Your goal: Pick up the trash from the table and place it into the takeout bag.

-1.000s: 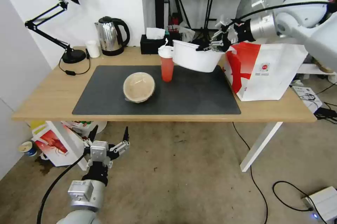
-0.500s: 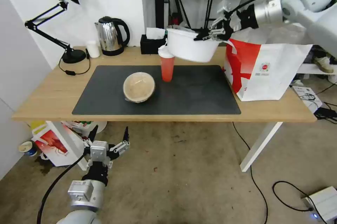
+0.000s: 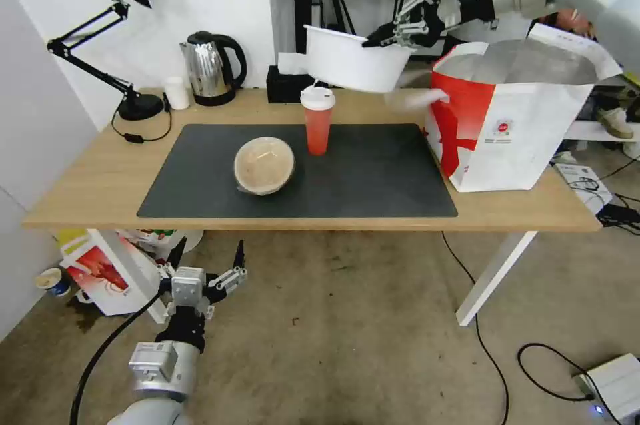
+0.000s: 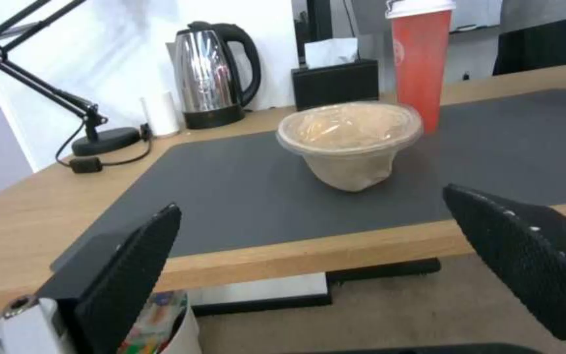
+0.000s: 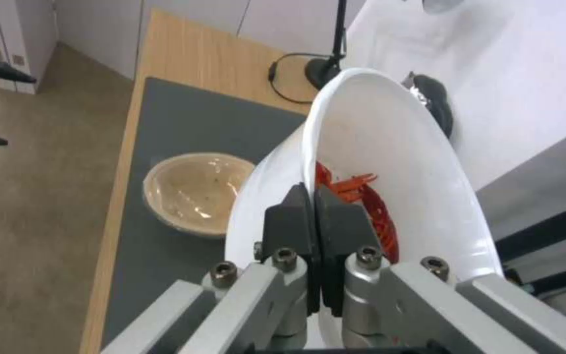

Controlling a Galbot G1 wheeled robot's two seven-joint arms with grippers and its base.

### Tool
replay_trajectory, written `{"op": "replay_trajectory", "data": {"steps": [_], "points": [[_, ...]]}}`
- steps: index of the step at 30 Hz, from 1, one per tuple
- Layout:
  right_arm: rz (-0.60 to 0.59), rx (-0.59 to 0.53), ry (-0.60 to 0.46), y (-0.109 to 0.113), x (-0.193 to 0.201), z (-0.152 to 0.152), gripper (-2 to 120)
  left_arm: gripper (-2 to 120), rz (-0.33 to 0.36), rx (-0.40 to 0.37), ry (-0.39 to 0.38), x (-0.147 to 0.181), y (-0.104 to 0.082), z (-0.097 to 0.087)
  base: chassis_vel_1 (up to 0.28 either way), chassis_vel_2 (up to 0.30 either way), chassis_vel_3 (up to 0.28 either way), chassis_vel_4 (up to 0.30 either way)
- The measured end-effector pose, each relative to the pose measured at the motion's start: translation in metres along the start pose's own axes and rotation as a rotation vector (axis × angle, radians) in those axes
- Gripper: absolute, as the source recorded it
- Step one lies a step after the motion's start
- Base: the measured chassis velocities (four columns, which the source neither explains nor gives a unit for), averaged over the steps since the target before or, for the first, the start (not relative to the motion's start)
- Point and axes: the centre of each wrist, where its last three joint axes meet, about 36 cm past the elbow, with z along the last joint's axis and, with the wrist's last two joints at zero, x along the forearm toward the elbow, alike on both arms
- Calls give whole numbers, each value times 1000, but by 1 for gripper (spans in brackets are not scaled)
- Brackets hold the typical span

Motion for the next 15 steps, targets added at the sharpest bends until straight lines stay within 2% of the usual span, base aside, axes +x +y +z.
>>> {"op": "replay_trajectory", "data": {"steps": [7,15], "points": [[19,9,4,-13,15,-10,0,100,0,0,0,0,0,0,0,0,0,0],[38,9,20,-16,28,-6,0,100,0,0,0,0,0,0,0,0,0,0]]}}
